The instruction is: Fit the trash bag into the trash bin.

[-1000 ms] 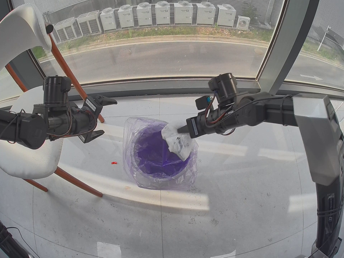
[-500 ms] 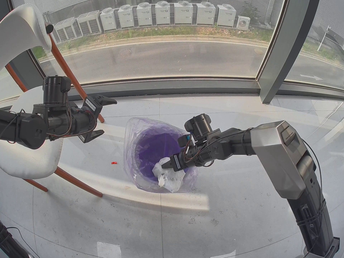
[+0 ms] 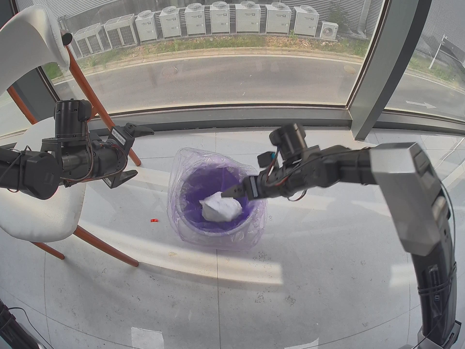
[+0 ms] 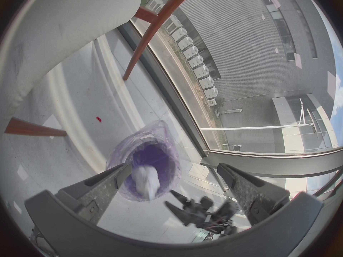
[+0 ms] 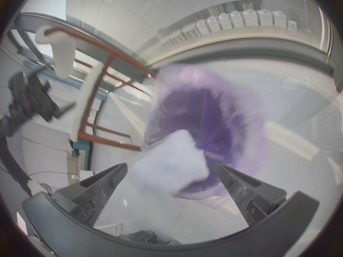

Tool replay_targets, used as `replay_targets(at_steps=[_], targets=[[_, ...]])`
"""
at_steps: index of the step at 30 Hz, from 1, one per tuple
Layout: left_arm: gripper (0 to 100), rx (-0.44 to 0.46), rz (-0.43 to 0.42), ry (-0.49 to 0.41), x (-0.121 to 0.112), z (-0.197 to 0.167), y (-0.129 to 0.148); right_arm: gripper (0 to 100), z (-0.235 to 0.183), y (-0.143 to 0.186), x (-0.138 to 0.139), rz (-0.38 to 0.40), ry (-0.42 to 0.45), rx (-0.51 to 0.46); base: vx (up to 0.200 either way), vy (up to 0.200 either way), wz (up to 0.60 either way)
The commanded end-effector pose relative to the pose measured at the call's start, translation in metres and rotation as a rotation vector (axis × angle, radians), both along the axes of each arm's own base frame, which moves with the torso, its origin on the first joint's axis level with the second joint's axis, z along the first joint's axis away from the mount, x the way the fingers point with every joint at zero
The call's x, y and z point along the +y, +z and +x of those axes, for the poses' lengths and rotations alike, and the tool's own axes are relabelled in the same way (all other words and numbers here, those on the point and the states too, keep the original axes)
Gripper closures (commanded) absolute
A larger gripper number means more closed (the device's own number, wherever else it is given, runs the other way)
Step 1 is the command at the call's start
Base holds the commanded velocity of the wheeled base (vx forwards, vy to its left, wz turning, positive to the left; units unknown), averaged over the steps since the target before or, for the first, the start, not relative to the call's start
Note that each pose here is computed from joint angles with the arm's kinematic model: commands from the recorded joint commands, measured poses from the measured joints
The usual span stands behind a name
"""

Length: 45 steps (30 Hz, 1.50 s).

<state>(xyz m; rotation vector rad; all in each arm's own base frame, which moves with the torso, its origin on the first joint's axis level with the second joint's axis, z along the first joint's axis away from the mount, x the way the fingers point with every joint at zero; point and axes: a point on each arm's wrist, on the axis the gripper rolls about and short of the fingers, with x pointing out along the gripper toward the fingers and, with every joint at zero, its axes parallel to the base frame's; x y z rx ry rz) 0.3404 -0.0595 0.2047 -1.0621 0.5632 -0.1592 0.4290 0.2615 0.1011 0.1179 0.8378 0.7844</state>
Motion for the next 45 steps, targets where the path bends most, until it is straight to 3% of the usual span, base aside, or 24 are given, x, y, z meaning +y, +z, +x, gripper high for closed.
replay_targets(at_steps=[1, 6, 9, 12, 14, 15, 16, 17, 18, 19, 22, 23, 25, 26, 29, 31, 33, 34, 37, 39, 42, 43, 45], targets=[[0, -0.072, -0.011, 0.001, 0.001, -0.003, 0.013, 0, -0.020, 0.116, -0.047, 0.112, -0.080, -0.177, 0.000, 0.000, 0.00], [0, -0.128, -0.021, -0.003, 0.003, -0.017, 0.032, 0, -0.028, 0.130, -0.050, 0.115, -0.084, -0.194, 0.000, 0.000, 0.00], [0, -0.241, -0.029, -0.001, 0.009, -0.049, 0.067, 0, -0.058, 0.168, -0.071, 0.096, -0.106, -0.174, 0.000, 0.000, 0.00], [0, -0.435, 0.013, 0.003, 0.023, -0.107, 0.114, 0, -0.112, 0.210, -0.128, -0.033, -0.250, -0.068, 0.000, 0.000, 0.00], [0, -0.546, 0.108, 0.063, 0.042, -0.149, 0.133, 0, -0.173, 0.227, -0.180, -0.204, -0.394, 0.129, 0.000, 0.000, 0.00], [0, -0.559, 0.164, 0.092, 0.049, -0.166, 0.131, 0, -0.216, 0.233, -0.202, -0.305, -0.435, 0.274, 0.000, 0.000, 0.00], [0, -0.554, 0.207, 0.111, 0.054, -0.179, 0.126, 0, -0.255, 0.242, -0.217, -0.355, -0.463, 0.335, 0.000, 0.000, 0.00], [0, -0.551, 0.263, 0.121, 0.057, -0.195, 0.118, 0, -0.285, 0.257, -0.228, -0.313, -0.509, 0.259, 0.000, 0.000, 0.00], [0, -0.551, 0.263, 0.121, 0.057, -0.195, 0.118, 0, -0.285, 0.257, -0.228, -0.313, -0.509, 0.259, 0.000, 0.000, 0.00], [0, -0.554, 0.380, 0.121, 0.059, -0.224, 0.095, 0, -0.340, 0.276, -0.241, -0.225, -0.554, 0.136, 0.000, 0.000, 0.00], [0, -0.555, 0.531, 0.076, 0.058, -0.251, 0.060, 0, -0.400, 0.285, -0.253, -0.153, -0.581, -0.006, 0.000, 0.000, 0.00], [0, -0.550, 0.611, 0.043, 0.057, -0.265, 0.038, 0, -0.428, 0.272, -0.259, -0.159, -0.585, -0.008, 0.000, 0.000, 0.00], [0, -0.536, 0.685, 0.007, 0.056, -0.279, 0.009, 0, -0.430, 0.212, -0.260, -0.267, -0.553, 0.181, 0.000, 0.000, 0.00], [0, -0.532, 0.710, -0.013, 0.056, -0.286, -0.005, 0, -0.425, 0.185, -0.259, -0.249, -0.541, 0.149, 0.000, 0.000, 0.00], [0, -0.573, 0.751, -0.083, 0.053, -0.311, -0.039, 0, -0.416, 0.081, -0.255, -0.144, -0.473, -0.049, 0.000, 0.000, 0.00], [0, -0.595, 0.764, -0.065, 0.053, -0.328, -0.060, 0, -0.418, 0.014, -0.256, -0.091, -0.410, -0.277, 0.000, 0.000, 0.00], [0, -0.595, 0.764, -0.065, 0.053, -0.328, -0.060, 0, -0.418, 0.014, -0.256, -0.091, -0.410, -0.277, 0.000, 0.000, 0.00], [0, -0.527, 0.806, 0.047, 0.054, -0.344, -0.090, 0, -0.429, -0.015, -0.264, -0.105, -0.526, -0.663, 0.000, 0.000, 0.00], [0, -0.500, 0.861, 0.140, 0.054, -0.358, -0.122, 0, -0.448, -0.019, -0.266, -0.055, -0.756, -0.794, 0.000, 0.000, 0.00], [0, -0.519, 0.893, 0.132, 0.054, -0.357, -0.119, 0, -0.443, -0.017, -0.267, -0.061, -0.785, -0.775, 0.000, 0.000, 0.00], [0, -0.545, 0.909, 0.087, 0.054, -0.356, -0.119, 0, -0.443, -0.019, -0.266, -0.155, -0.716, -0.795, 0.000, 0.000, 0.00], [0, -0.561, 0.902, 0.049, 0.053, -0.356, -0.119, 0, -0.443, -0.018, -0.265, -0.199, -0.634, -0.839, 0.000, 0.000, 0.00], [0, -0.572, 0.910, 0.024, 0.052, -0.356, -0.119, 0, -0.444, -0.018, -0.265, -0.189, -0.616, -0.848, 0.000, 0.000, 0.00]])
